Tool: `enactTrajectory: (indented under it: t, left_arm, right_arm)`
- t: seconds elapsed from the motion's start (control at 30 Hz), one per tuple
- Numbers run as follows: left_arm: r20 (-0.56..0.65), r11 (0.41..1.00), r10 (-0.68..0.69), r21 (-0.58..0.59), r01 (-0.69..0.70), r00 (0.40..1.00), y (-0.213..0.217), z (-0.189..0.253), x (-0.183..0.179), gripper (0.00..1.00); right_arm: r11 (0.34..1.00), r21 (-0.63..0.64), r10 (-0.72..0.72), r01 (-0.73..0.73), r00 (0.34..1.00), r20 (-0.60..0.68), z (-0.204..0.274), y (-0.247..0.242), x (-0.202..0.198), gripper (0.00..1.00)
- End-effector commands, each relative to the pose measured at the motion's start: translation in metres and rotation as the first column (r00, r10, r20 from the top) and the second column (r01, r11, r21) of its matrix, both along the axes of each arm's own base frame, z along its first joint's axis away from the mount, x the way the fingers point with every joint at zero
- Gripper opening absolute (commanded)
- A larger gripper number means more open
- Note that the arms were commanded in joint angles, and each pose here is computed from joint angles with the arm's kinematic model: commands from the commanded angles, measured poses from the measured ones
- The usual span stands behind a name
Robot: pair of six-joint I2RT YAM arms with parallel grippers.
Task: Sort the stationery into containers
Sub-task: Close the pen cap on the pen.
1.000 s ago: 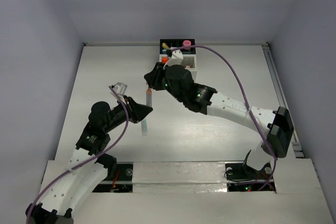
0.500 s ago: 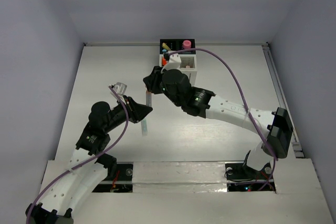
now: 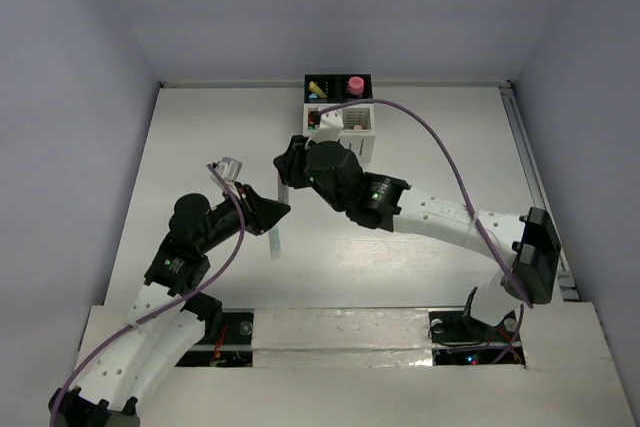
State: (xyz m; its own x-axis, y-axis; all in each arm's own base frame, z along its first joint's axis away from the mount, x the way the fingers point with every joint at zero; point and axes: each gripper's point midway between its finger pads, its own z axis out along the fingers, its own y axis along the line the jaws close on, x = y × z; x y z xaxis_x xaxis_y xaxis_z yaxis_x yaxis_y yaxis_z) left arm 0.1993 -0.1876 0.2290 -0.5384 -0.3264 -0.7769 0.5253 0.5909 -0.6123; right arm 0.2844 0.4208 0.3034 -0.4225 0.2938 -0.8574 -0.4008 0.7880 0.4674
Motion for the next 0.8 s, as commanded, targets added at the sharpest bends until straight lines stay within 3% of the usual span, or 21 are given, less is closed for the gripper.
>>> enactTrajectory:
  t: [0.0,0.43,0.77]
  left_arm:
    - [0.067,1.000,0.006,-0.017,-0.005,0.998,0.001,0.015,0.003,0.00]
    - [0.082,0.999,0.035,-0.017,-0.033,0.996,0.005,0.019,0.004,0.00]
    - [0.175,0.991,0.118,0.033,-0.126,0.977,0.021,0.055,0.014,0.00]
  right_arm:
    - [0.999,0.034,0.014,-0.014,1.000,0.007,0.013,-0.003,-0.016,0.02]
    - [0.990,0.052,0.132,-0.127,0.987,-0.090,-0.015,0.012,-0.051,0.00]
    - [0.953,-0.021,0.285,-0.303,0.917,-0.278,-0.095,0.010,-0.119,0.00]
